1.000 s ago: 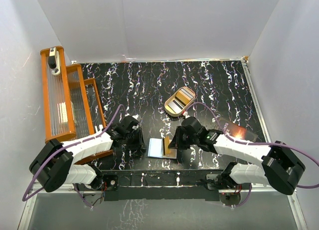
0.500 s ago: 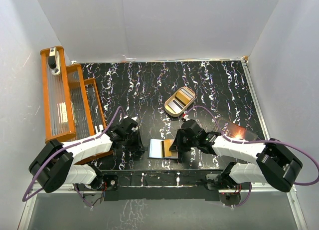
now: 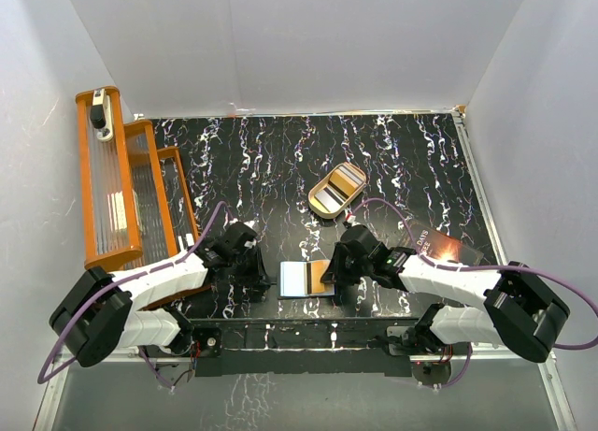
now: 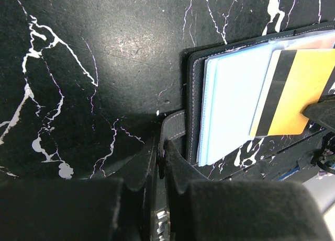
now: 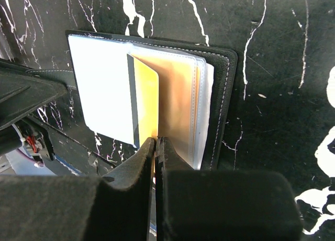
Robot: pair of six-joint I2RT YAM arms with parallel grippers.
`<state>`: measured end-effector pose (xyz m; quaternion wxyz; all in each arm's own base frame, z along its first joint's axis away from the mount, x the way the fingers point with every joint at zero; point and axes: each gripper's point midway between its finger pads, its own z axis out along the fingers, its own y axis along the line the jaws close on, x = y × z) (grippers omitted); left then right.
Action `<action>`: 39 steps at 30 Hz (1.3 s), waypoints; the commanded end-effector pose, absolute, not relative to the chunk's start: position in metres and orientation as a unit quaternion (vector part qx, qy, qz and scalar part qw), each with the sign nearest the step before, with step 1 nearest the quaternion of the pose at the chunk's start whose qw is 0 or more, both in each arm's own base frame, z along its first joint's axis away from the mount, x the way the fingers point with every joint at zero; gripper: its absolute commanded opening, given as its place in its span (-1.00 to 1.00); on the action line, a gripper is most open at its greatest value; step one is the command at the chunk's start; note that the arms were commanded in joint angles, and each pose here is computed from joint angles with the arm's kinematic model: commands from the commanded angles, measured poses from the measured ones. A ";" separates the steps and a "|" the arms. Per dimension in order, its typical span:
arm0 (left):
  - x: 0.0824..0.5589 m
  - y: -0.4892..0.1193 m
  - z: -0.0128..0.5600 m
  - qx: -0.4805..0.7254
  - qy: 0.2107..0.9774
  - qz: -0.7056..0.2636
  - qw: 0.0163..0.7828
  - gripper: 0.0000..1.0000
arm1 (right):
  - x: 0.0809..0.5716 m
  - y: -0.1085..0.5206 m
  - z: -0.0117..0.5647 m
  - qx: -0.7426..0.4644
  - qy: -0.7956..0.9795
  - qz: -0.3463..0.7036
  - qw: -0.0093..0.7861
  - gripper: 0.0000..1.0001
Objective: Put the credit cards into the card holder
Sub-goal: Insert the credit card into the card holder.
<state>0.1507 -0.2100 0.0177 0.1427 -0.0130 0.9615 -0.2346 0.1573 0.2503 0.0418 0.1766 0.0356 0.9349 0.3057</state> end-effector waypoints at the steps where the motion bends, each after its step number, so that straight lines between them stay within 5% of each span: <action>1: 0.146 -0.203 0.017 -0.018 0.964 -0.227 0.141 -1.00 | 0.162 0.243 0.040 0.037 0.938 0.284 0.193 -1.00; 39: 0.149 -0.206 0.017 -0.012 0.964 -0.226 0.141 -1.00 | 0.164 0.260 0.027 -0.053 0.948 0.269 0.161 -1.00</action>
